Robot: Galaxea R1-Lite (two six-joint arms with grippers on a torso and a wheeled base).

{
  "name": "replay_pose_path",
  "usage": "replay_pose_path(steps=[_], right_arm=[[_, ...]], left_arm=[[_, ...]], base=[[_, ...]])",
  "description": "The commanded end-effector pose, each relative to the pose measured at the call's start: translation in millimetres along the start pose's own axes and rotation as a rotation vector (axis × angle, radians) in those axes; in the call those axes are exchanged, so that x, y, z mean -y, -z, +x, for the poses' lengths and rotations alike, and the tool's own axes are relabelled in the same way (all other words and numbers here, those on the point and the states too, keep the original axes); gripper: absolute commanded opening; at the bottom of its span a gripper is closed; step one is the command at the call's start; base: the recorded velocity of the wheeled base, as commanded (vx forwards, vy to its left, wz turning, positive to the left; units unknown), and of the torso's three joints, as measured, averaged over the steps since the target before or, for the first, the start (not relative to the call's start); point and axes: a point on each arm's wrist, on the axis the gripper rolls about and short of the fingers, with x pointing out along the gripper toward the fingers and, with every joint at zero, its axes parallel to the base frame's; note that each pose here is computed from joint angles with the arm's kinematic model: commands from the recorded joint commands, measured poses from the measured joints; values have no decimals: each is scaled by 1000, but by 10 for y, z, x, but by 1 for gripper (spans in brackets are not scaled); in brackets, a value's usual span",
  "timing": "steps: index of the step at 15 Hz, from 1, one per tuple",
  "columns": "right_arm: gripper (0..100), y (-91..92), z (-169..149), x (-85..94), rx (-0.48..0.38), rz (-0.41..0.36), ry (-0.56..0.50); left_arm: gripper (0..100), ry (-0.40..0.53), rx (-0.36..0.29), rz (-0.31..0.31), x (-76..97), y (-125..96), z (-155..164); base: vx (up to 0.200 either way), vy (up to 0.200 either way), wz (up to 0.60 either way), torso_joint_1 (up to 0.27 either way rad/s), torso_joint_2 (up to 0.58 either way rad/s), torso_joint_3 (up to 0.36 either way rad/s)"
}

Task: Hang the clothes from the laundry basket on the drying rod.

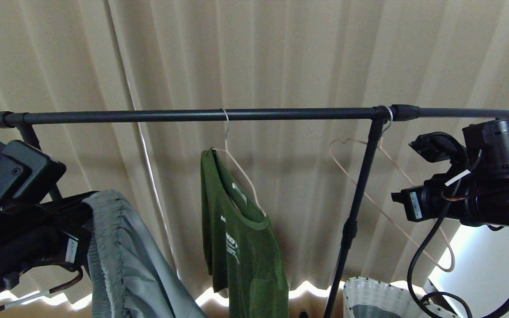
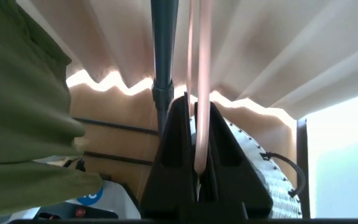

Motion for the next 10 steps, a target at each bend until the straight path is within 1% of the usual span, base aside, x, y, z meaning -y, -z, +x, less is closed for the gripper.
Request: replay_pose_path(steps=[1, 3, 4, 5, 7, 10], right_arm=[[0, -33, -65, 8, 31, 4, 4], [0, -83, -150, 31, 116, 18, 16], [0, -83, -150, 31, 116, 18, 16], [0, -105, -244, 77, 172, 32, 31], [0, -48, -320, 95, 177, 34, 33], [0, 150, -480, 128, 172, 37, 35]], left_arm=[[0, -1, 2, 2, -2, -4, 0], [0, -1, 2, 6, -2, -4, 0], [0, -1, 2, 6, -2, -4, 0], [0, -1, 2, 6, -2, -4, 0], [0, -1, 3, 6, -3, -8, 0], [0, -2, 1, 15, -4, -3, 1]], base=[[0, 0, 0, 0, 0, 0], [0, 0, 0, 0, 0, 0], [0, 0, 0, 0, 0, 0], [0, 0, 0, 0, 0, 0], [0, 0, 0, 0, 0, 0], [0, 0, 0, 0, 0, 0]])
